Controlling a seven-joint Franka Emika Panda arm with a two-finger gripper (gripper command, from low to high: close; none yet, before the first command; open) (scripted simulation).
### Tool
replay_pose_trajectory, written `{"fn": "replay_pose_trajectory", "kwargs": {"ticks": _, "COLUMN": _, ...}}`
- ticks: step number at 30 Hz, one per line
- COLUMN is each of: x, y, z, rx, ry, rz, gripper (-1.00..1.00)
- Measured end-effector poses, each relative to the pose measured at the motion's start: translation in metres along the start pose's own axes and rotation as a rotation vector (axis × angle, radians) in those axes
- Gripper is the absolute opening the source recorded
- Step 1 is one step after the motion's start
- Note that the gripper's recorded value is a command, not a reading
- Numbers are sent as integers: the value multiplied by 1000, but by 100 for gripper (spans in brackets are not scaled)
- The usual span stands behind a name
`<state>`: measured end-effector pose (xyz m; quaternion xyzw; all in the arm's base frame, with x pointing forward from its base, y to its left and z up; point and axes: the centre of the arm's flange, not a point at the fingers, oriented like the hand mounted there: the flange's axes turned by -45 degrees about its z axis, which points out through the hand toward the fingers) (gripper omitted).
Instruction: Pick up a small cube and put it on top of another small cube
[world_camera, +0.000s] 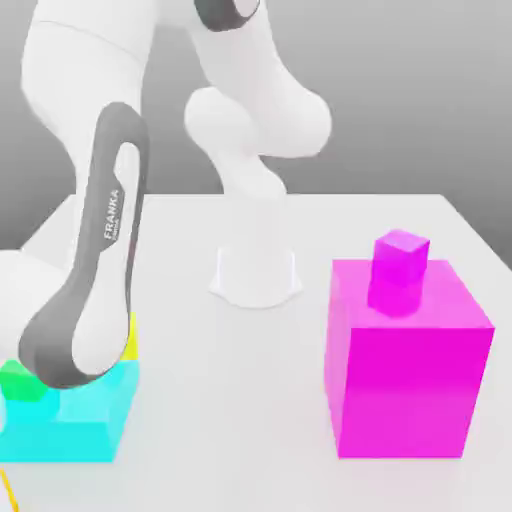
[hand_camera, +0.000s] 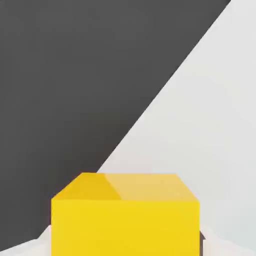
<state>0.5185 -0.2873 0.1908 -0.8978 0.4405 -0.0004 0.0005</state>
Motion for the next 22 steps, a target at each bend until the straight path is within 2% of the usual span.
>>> {"fn": "replay_pose_trajectory", "kwargs": {"ticks": 14, "x": -74, "y": 116, "z": -120, "rx": 1, "ry": 0, "rz": 368, "gripper": -100}}
{"fn": "replay_pose_trajectory", "kwargs": {"ticks": 18, "x": -83, "y": 127, "z": -84, "rx": 1, "ry": 0, "rz": 406, "gripper": -100}}
{"fn": "replay_pose_trajectory", "kwargs": {"ticks": 19, "x": -85, "y": 122, "z": -71, "rx": 1, "ry": 0, "rz": 396, "gripper": 100}}
{"fn": "replay_pose_trajectory", "kwargs": {"ticks": 22, "x": -85, "y": 122, "z": -71, "rx": 1, "ry": 0, "rz": 396, "gripper": 100}}
